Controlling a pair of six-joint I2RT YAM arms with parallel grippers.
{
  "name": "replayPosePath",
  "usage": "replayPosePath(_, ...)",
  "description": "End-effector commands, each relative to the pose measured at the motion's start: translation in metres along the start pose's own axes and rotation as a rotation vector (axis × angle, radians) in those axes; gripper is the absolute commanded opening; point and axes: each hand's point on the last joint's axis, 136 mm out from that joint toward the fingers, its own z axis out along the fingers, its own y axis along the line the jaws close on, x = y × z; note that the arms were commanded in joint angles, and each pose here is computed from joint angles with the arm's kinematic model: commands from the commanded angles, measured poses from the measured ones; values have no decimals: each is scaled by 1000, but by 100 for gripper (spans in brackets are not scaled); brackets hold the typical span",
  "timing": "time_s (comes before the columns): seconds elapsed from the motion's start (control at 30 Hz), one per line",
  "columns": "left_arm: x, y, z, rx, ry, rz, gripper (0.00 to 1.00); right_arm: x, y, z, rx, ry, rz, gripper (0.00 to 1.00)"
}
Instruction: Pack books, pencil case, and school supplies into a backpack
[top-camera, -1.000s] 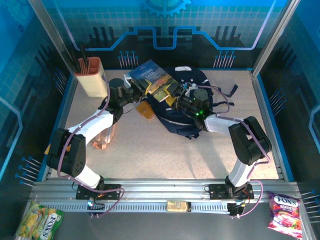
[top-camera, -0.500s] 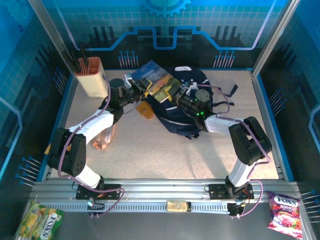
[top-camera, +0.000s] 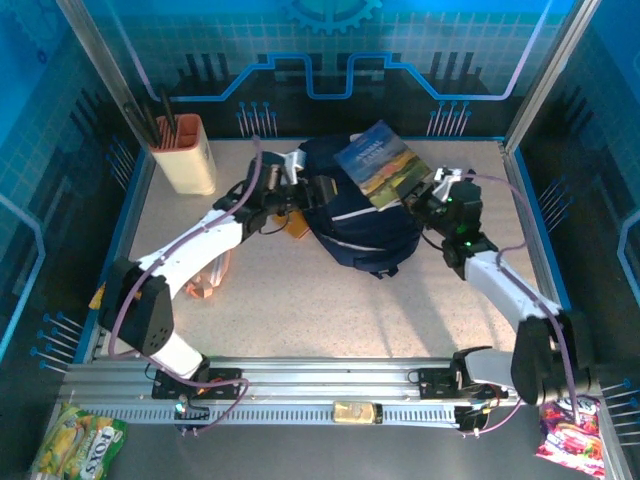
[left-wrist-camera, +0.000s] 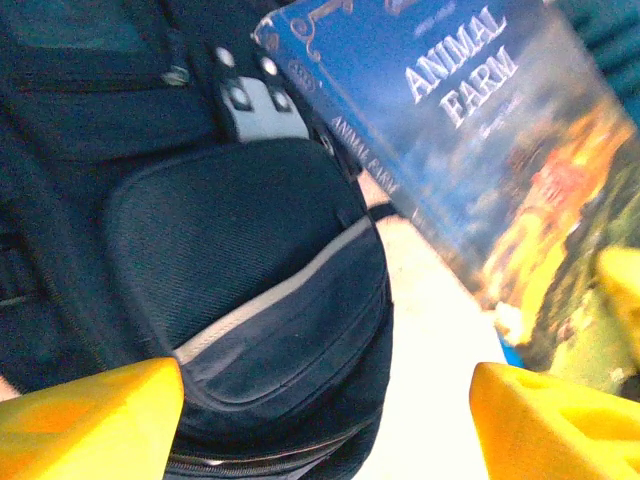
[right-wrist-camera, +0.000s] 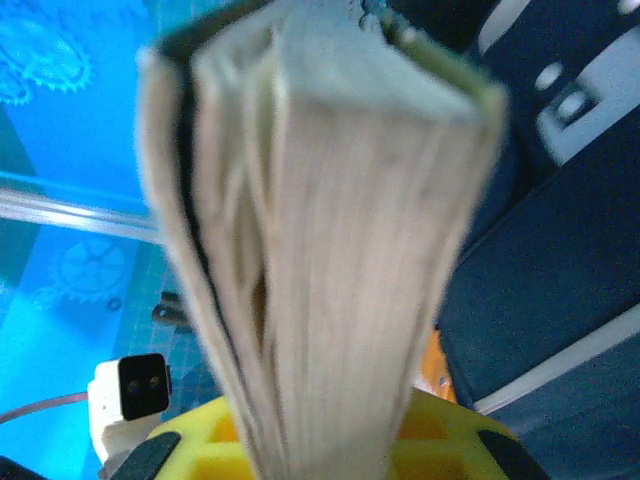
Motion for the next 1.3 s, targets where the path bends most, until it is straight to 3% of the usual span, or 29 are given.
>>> replayPosePath(0.0, 28, -2, 22, -64, 130, 247, 80, -14, -26, -33, 177, -60, -119, 0)
replayPosePath(0.17, 51, -19, 52, -41, 242, 425, 99, -34, -43, -75, 322, -151, -172, 0)
replayPosePath(0.53, 86, -22, 99, -78, 403, 715, 98, -51, -68, -116, 453, -199, -142, 0)
replayPosePath(0.7, 100, -14, 123, -133, 473, 822, 86, -54, -74, -124, 474, -211, -123, 0)
replayPosePath(0.8, 101, -8, 135, -164, 496, 834, 71, -54, -75, -126, 480, -212, -118, 0)
replayPosePath(0.93, 99, 2, 147, -217, 522, 838, 62, -53, -74, -127, 479, -212, -117, 0)
replayPosePath(1.27, 106, 20, 160, -273, 577, 875, 59, -57, -71, -135, 491, -234, -131, 0)
